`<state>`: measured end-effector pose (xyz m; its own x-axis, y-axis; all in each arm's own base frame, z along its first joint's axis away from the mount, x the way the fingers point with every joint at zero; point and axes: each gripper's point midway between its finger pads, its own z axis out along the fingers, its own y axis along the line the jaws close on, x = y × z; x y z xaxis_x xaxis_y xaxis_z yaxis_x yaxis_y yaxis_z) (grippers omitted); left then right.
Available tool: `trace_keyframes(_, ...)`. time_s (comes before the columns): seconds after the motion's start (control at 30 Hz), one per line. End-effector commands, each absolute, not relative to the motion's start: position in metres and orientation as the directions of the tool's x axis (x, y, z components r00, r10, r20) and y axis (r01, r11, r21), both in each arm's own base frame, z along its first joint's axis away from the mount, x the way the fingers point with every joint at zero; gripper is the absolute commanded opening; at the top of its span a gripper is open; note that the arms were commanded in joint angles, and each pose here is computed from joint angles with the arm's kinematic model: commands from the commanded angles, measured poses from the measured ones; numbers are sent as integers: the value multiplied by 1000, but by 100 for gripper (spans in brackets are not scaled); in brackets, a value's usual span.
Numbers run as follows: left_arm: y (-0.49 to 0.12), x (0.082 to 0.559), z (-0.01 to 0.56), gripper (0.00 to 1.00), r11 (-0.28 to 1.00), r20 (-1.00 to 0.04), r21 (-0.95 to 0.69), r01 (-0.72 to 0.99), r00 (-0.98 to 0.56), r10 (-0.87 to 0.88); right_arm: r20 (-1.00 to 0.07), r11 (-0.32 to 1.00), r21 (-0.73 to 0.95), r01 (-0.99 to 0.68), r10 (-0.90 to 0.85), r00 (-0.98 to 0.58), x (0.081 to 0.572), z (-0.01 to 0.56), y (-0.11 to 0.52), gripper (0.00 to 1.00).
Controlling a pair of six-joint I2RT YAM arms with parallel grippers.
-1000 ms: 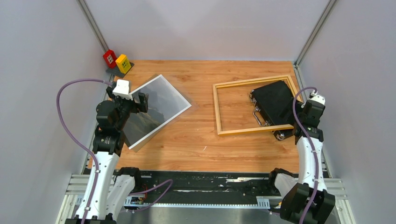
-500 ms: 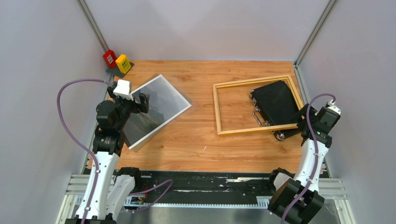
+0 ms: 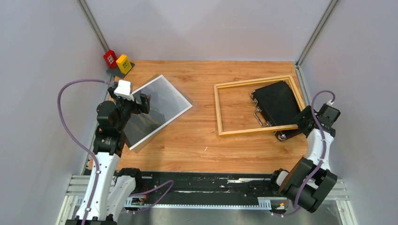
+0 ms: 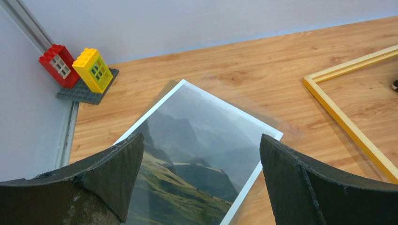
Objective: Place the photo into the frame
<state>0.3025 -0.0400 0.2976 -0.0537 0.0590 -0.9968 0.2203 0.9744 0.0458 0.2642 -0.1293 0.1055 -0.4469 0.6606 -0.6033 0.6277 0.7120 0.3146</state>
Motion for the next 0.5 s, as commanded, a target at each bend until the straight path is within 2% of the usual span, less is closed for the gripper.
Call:
trace_keyframes(0.0,-41,305,308,100,971,-998,62,230,-9,66,-660,719,372,587,650,-378,292,135,-140,66)
trace_keyframes(0.23,-42,304,309,100,971,-998,63,232,-8,66,-651,721,366,589,650,-391,308,129,-151,54)
trace_keyframes(0.47,-42,305,308,100,969,-998,65,236,-8,69,-692,742,346,574,615,-378,330,139,-170,41)
